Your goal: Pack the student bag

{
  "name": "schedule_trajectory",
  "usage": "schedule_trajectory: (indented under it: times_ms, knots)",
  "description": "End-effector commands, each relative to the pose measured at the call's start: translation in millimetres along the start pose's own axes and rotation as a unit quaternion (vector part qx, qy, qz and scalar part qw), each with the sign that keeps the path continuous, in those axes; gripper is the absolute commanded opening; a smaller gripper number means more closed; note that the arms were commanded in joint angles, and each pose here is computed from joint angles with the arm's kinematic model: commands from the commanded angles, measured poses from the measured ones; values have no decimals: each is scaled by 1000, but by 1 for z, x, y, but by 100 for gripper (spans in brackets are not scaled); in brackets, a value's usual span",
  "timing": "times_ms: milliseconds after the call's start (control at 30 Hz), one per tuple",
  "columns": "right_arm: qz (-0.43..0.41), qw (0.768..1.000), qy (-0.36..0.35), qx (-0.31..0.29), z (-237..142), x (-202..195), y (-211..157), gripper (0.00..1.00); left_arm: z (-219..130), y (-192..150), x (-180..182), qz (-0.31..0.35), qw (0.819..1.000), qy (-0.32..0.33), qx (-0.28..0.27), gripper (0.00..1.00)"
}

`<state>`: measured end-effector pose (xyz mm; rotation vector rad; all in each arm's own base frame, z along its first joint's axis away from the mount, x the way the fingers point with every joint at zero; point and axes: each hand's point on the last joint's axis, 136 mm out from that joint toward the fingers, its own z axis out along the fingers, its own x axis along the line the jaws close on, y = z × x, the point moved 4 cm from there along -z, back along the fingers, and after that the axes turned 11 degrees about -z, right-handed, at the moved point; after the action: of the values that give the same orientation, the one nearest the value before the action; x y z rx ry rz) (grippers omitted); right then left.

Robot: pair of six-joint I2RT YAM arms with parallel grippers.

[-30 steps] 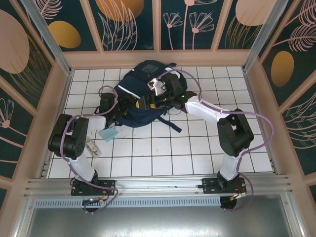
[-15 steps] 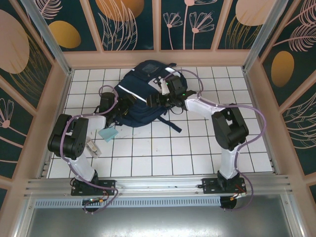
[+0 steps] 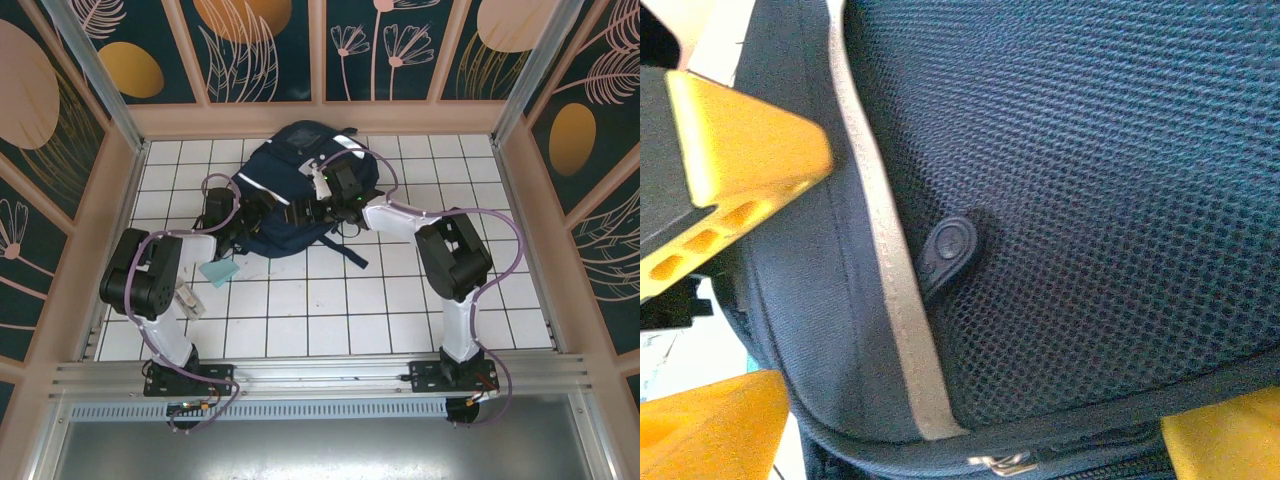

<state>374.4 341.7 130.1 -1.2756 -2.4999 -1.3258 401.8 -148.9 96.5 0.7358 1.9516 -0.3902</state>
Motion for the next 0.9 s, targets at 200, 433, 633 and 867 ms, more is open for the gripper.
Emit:
schedule_trajectory:
  times_ms: [200, 433, 633, 867]
  knots:
    - [20, 978, 203, 41, -37, 90, -7, 94, 16, -32, -22, -11, 997, -56, 58, 79]
    - [15, 986, 161, 48, -53, 82, -13, 94, 20, -32, -35, 14, 997, -50, 62, 79]
    - [104, 994, 10, -37, -86, 13, 6, 92, 1, -28, -21, 84, 995, 32, 33, 79]
    - [180, 977, -62, -101, -90, -40, 17, 79, -35, -21, -14, 166, 979, 114, -11, 77]
